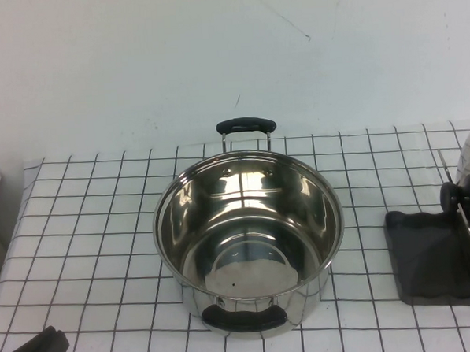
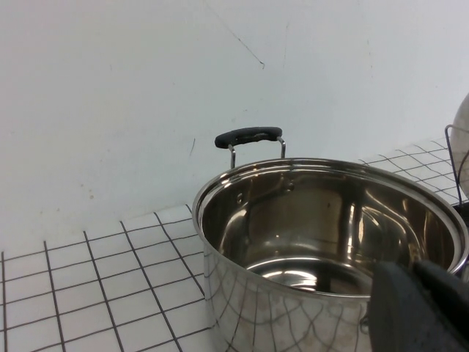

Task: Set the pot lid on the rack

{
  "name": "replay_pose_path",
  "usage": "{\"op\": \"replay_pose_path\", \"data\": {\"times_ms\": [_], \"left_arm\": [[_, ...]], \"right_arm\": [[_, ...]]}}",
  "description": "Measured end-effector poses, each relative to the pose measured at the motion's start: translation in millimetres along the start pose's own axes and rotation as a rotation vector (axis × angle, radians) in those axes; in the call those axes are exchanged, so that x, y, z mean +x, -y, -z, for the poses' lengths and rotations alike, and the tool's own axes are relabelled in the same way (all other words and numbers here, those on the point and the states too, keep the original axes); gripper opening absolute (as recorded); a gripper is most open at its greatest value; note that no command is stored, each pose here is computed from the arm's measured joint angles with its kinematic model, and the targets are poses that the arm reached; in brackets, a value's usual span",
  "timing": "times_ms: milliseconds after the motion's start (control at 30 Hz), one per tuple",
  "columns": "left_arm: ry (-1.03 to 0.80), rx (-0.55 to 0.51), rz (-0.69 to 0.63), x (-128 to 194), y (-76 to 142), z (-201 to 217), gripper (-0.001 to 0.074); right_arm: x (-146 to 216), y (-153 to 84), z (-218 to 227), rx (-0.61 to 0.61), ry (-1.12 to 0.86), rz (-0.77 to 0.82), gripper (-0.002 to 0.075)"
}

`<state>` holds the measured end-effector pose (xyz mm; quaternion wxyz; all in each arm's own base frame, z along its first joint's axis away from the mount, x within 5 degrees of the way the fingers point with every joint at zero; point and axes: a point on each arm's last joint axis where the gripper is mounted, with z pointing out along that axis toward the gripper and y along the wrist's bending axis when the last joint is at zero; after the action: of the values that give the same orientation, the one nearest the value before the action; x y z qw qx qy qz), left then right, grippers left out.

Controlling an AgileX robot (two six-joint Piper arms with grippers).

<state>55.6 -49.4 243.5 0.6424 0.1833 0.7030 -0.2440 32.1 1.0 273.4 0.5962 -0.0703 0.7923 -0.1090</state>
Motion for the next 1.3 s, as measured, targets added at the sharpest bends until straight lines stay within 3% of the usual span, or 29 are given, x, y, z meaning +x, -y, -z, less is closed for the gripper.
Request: {"op": "replay_pose_path", "data": {"times_ms": [133,567,967,1300], "left_arm": [[-0.001,0.0,-0.002,0,0,0,-0.0002],[-0.002,0.001,-0.003,0,0,0,-0.0002],[-0.002,0.001,-0.001,0,0,0,-0.0002],[-0.002,0.001,-0.001,0,0,0,-0.0002]], "right_arm": [[16,4,-3,0.039,0.085,-0.049,-0.0002],[73,-27,-40,-0.185,0.042,-0.124,-0.0002],[93,-26,-47,-0.079,-0.056,-0.143,-0.0002],[93,-28,-46,-0.108,-0.057,-0.211,-0.0002]]}}
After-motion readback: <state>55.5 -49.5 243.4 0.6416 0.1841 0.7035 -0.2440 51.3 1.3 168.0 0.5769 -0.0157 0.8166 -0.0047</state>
